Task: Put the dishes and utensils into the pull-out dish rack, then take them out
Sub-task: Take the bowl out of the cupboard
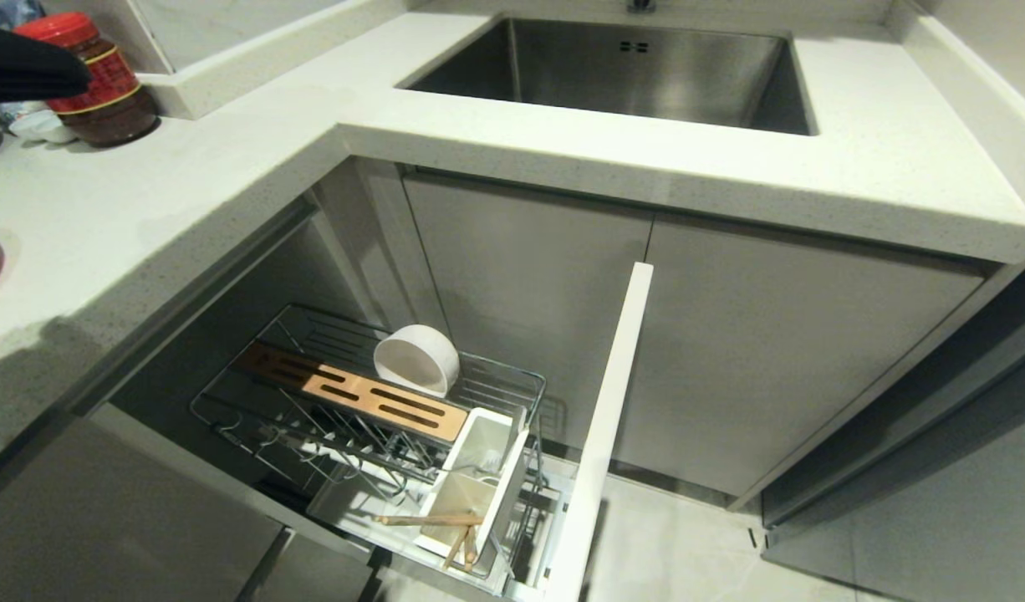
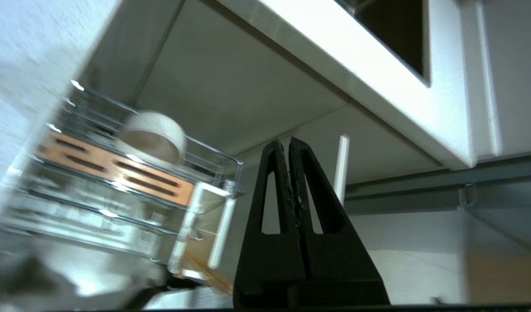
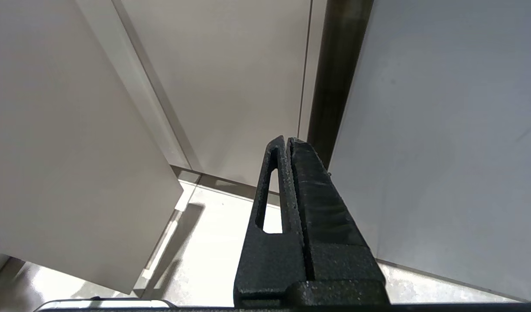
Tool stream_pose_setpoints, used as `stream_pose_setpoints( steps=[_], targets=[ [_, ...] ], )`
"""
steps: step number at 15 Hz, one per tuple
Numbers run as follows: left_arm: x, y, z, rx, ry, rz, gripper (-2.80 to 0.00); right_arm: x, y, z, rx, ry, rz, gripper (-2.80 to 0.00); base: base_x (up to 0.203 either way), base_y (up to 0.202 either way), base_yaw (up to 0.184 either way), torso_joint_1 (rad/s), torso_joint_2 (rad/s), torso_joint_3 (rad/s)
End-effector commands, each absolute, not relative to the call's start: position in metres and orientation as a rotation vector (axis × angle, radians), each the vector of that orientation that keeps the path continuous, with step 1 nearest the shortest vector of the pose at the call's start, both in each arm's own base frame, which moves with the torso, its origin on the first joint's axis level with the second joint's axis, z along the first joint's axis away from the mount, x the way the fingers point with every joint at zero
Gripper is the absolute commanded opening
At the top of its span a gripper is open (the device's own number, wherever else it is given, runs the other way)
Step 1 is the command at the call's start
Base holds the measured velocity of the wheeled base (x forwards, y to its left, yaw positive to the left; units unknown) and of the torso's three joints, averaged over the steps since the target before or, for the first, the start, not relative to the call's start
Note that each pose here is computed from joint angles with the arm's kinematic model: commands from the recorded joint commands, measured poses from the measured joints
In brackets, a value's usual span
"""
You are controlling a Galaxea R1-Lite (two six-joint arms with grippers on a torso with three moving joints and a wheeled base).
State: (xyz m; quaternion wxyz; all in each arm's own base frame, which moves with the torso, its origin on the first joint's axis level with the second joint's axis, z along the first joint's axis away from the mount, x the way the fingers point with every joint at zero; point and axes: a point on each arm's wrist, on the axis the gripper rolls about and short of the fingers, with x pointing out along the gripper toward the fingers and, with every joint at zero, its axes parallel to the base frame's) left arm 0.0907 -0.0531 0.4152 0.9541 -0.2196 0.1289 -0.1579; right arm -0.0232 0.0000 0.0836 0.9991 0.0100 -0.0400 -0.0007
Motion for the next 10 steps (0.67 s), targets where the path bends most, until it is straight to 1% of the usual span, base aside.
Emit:
stream_pose_setpoints(
  steps=[1, 3, 8, 10],
  targets=[
    [0.121, -0.074, 0.401, -0.560, 0.364, -0.248, -2.80, -0.021, 0.000, 0.076, 0.020, -0.054, -0.001, -2.80, 0.000, 0.000, 0.000, 0.000, 0.00, 0.000],
    [0.148, -0.090, 0.386, -0.579, 0.430, -0.160, -2.80, -0.021, 0.000, 0.076, 0.020, -0.054, -0.002, -2.80, 0.000, 0.000, 0.000, 0.000, 0.00, 0.000],
    [0.220, -0.135, 0.317, -0.567, 0.669, 0.029, -2.80, -0.021, 0.000, 0.076, 0.020, -0.054, -0.001, -2.80, 0.000, 0.000, 0.000, 0.000, 0.00, 0.000],
    [0.245, -0.140, 0.291, -0.564, 0.707, 0.087, -2.80, -0.021, 0.000, 0.076, 0.020, -0.054, -0.001, -2.80, 0.000, 0.000, 0.000, 0.000, 0.00, 0.000]
  ],
)
